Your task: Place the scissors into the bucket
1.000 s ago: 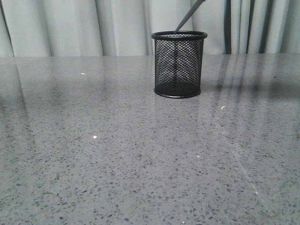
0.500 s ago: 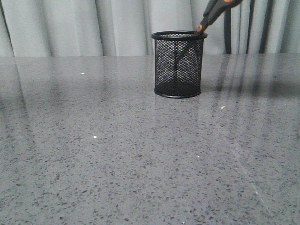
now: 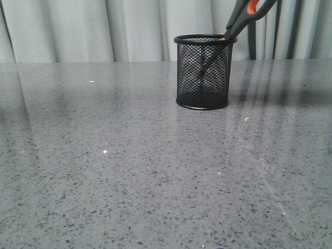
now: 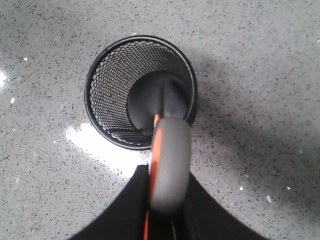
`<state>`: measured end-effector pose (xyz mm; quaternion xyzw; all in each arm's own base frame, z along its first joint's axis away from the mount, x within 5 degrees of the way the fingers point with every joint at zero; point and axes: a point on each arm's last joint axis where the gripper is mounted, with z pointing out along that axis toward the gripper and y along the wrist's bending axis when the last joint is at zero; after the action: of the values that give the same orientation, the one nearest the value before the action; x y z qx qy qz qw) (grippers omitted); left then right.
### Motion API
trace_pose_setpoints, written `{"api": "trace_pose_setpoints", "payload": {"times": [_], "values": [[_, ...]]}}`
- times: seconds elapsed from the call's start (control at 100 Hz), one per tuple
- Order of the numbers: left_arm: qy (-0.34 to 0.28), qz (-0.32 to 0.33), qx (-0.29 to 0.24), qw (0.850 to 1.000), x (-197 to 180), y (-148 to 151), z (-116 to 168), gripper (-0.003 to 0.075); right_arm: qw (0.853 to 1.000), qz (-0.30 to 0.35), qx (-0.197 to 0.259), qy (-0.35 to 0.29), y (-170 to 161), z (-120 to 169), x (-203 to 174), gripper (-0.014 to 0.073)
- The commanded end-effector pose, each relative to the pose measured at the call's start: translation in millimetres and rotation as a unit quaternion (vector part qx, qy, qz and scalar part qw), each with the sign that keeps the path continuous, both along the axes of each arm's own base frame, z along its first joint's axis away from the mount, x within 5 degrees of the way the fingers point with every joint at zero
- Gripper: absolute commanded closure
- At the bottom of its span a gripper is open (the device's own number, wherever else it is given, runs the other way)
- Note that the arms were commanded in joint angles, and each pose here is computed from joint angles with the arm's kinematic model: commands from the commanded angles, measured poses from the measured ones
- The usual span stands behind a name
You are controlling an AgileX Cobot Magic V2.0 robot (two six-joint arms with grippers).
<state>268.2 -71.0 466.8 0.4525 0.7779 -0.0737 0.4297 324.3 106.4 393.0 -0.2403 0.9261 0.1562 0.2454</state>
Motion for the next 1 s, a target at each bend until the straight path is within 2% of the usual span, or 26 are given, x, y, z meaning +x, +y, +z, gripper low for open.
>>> {"api": "trace_pose_setpoints", "payload": {"times": [0.0, 0.08, 0.15, 0.33, 0.6, 0.65, 0.72, 0.77, 0.84, 0.91, 0.99], "values": [[-0.050, 0.007, -0.034, 0.998, -11, 0, 23, 0.0335, 0.999, 0.009, 0.018, -0.026, 0, 21, -12, 0.0443], [-0.050, 0.007, -0.034, 0.998, -11, 0, 23, 0.0335, 0.999, 0.009, 0.018, -0.025, 0, 21, -12, 0.0305], [-0.050, 0.007, -0.034, 0.998, -11, 0, 23, 0.0335, 0.999, 0.010, 0.018, -0.024, 0, 22, -12, 0.0244], [-0.050, 0.007, -0.034, 0.998, -11, 0, 23, 0.0335, 0.999, 0.012, 0.023, -0.048, -1, 37, -17, 0.0243], [-0.050, 0.007, -0.034, 0.998, -11, 0, 23, 0.0335, 0.990, 0.004, 0.046, -0.131, -7, 85, -38, 0.0245], [-0.050, 0.007, -0.034, 0.998, -11, 0, 23, 0.0335, 0.988, -0.002, 0.053, -0.147, -9, 92, -42, 0.0262], [-0.049, 0.007, -0.034, 0.998, -11, 0, 23, 0.0335, 0.984, -0.005, 0.059, -0.169, -11, 102, -50, 0.0330], [-0.046, 0.009, -0.036, 0.998, -11, 0, 23, 0.0343, 0.981, -0.007, 0.064, -0.183, -12, 108, -54, 0.0417], [-0.037, 0.017, -0.045, 0.998, -12, 0, 22, 0.0391, 0.976, -0.011, 0.071, -0.207, -14, 116, -62, 0.0550], [-0.029, 0.021, -0.048, 0.998, -13, 1, 22, 0.0484, 0.969, -0.018, 0.080, -0.233, -17, 125, -70, 0.0668], [-0.020, 0.018, -0.047, 0.999, -16, 1, 22, 0.0663, 0.961, -0.026, 0.089, -0.259, -19, 130, -78, 0.0645]]}}
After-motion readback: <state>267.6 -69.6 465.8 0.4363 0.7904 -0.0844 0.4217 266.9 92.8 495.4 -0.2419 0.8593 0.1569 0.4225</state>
